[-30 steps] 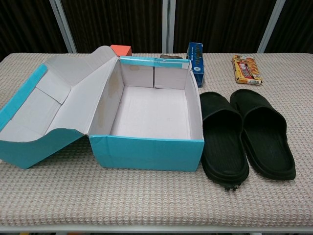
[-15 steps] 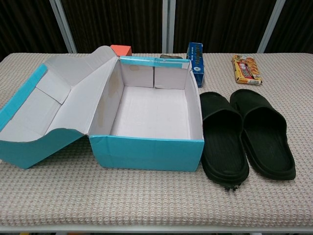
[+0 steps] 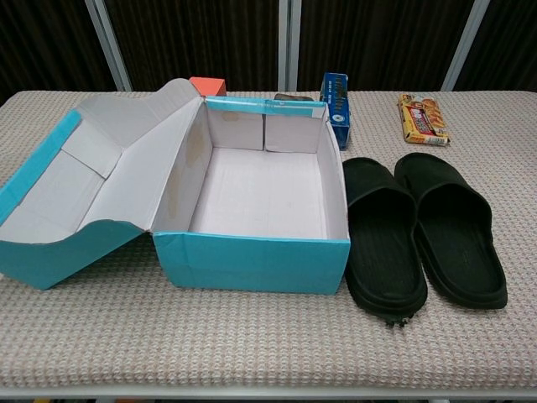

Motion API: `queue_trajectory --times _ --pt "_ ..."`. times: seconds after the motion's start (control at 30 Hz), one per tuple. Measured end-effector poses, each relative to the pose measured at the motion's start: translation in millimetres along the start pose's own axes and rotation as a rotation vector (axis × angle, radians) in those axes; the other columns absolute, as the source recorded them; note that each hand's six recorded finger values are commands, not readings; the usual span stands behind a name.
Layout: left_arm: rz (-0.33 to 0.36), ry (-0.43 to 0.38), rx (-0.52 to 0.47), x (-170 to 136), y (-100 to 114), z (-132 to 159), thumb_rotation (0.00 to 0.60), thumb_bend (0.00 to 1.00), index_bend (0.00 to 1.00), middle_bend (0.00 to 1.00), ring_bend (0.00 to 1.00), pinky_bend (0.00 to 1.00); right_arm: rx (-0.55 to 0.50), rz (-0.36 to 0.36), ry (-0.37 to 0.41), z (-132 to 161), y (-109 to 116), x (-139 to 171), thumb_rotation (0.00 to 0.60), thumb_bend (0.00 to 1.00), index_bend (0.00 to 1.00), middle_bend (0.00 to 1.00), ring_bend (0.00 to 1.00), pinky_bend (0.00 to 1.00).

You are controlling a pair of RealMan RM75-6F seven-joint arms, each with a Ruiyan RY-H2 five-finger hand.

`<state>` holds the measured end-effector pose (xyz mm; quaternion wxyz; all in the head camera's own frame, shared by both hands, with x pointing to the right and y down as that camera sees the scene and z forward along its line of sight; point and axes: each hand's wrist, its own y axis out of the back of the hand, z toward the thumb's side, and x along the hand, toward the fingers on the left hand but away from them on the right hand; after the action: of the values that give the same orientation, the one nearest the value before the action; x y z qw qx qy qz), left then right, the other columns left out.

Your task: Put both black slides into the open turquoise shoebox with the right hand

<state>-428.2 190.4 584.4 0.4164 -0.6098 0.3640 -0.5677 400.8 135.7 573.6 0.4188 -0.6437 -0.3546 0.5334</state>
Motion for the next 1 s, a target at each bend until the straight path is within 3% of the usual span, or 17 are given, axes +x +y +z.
queue_trajectory --times 0.1,0.27,0.4,0.5,0.57,0.73,0.87,1.0 --pt "-0.003 -0.005 -0.002 0 0 2 0.600 0.03 0.09 0.16 0.04 0.17 -0.018 0.033 0.028 14 0 -19 0.600 0.03 0.00 0.16 0.02 0.22" --pt "-0.007 -0.021 -0.008 0 3 6 0.600 0.03 0.09 0.16 0.04 0.17 -0.042 0.107 0.055 37 -2 -51 0.600 0.00 0.06 0.22 0.13 0.34" --pt "-0.020 -0.021 -0.025 0 5 4 0.600 0.03 0.09 0.15 0.04 0.17 0.009 0.166 0.036 49 -3 -72 0.600 0.00 0.05 0.22 0.20 0.45" --pt "-0.031 -0.018 -0.037 1 6 2 0.600 0.03 0.09 0.15 0.04 0.17 0.025 0.232 -0.007 52 -7 -86 0.600 0.00 0.03 0.20 0.20 0.46" --pt "-0.039 -0.016 -0.047 1 6 1 0.600 0.03 0.09 0.15 0.04 0.17 0.034 0.279 -0.035 55 -10 -93 0.600 0.00 0.02 0.20 0.18 0.43" --pt "-0.062 -0.011 -0.060 -1 3 -2 0.600 0.03 0.09 0.15 0.04 0.17 0.057 0.414 -0.090 77 -19 -114 0.600 0.00 0.01 0.21 0.10 0.23" --pt "-0.070 -0.019 -0.061 0 3 -1 0.600 0.03 0.09 0.15 0.04 0.17 0.091 0.502 -0.067 113 -26 -129 0.600 0.00 0.01 0.20 0.06 0.13" --pt "-0.068 -0.026 -0.066 1 4 1 0.600 0.03 0.09 0.15 0.04 0.17 0.138 0.582 -0.016 152 -38 -136 0.600 0.00 0.01 0.19 0.04 0.11"
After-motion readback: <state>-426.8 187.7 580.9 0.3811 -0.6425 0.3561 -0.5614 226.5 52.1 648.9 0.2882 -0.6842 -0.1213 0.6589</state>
